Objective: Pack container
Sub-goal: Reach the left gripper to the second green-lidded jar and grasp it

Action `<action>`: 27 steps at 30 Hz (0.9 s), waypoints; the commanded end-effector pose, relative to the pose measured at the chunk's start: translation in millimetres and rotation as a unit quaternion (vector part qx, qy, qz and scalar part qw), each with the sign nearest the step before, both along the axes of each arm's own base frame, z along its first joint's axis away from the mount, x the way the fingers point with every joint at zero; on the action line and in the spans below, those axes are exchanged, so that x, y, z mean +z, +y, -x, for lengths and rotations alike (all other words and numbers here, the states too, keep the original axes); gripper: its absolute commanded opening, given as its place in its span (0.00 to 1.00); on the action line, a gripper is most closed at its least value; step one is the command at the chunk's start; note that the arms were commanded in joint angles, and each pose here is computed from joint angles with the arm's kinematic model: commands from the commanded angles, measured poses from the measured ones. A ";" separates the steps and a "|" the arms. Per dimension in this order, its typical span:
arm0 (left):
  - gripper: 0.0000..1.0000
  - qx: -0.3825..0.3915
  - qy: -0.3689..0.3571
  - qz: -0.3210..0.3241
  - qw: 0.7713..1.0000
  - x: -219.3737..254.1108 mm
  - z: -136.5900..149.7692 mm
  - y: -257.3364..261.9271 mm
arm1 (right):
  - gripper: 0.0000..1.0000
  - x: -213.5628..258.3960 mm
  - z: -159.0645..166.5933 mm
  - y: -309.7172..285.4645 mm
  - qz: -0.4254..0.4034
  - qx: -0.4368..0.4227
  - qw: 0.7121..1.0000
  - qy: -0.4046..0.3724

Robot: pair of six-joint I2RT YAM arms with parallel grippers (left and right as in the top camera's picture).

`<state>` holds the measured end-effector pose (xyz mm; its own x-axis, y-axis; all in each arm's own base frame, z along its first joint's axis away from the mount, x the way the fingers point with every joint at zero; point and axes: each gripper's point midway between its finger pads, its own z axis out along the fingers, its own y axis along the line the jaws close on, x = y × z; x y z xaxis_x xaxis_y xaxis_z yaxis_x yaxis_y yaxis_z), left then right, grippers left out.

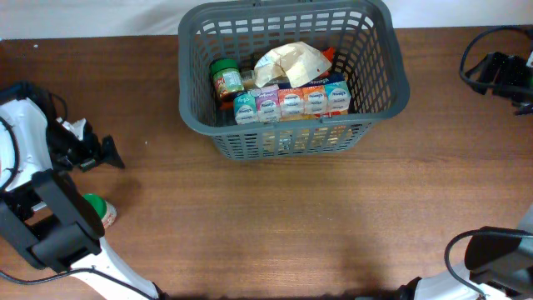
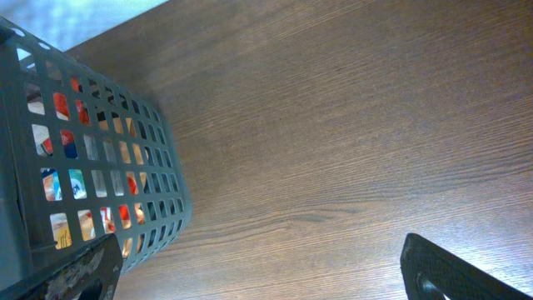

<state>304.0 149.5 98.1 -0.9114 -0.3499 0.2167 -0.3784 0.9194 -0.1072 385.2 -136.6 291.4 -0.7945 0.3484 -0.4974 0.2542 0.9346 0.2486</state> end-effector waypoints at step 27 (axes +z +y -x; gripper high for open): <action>0.95 0.042 0.132 -0.065 0.988 -46.8 80.0 30.6 | 0.99 1.5 0.9 0.6 -0.005 -0.001 1.000 -0.004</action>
